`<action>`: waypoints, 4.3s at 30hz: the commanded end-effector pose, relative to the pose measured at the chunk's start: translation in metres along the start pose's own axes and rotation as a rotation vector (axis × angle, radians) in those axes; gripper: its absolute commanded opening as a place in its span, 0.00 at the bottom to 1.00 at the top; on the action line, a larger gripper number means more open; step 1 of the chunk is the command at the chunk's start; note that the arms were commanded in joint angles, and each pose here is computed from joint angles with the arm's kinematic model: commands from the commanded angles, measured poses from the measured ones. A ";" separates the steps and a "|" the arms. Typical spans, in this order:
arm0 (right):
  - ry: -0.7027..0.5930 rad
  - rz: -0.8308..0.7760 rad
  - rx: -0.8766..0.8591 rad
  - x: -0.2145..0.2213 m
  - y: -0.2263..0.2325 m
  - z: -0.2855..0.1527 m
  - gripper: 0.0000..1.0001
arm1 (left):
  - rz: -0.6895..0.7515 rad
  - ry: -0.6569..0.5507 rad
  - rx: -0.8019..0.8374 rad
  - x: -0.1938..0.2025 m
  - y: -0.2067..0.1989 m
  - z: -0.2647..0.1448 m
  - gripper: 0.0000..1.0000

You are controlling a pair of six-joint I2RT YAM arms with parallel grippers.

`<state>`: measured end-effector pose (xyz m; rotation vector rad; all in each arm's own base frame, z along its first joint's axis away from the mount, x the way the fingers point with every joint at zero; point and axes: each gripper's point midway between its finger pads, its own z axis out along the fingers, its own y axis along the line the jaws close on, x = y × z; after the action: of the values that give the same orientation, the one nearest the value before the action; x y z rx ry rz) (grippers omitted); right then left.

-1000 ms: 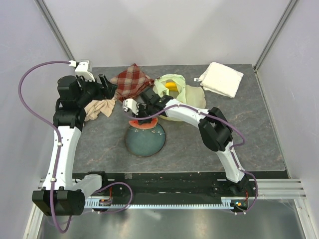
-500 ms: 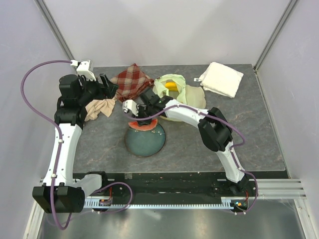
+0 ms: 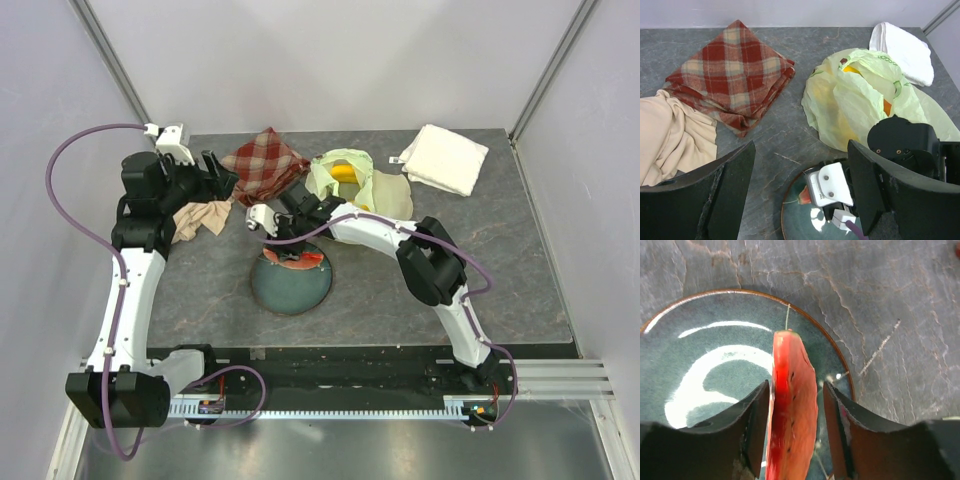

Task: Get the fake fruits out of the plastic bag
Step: Place the fake fruit on the plate, then take out the fake fruit from the plastic bag.

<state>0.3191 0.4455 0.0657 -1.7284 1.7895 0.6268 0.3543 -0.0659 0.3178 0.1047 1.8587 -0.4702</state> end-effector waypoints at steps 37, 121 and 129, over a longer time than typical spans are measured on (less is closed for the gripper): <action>-0.179 0.285 0.581 0.040 -0.202 -0.172 0.57 | 0.750 0.328 0.524 0.083 -0.136 0.098 0.85; 0.061 0.698 0.342 0.162 -0.190 -0.248 0.08 | 0.499 0.030 0.019 -0.048 -0.067 0.198 0.29; -0.002 0.471 0.237 0.133 -0.157 -0.326 0.10 | 0.477 0.092 0.074 -0.030 -0.079 0.183 0.55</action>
<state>0.4966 0.1159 0.1652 -0.9297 2.3291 0.4762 0.5236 -0.1957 0.2915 0.6191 1.8600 -0.1186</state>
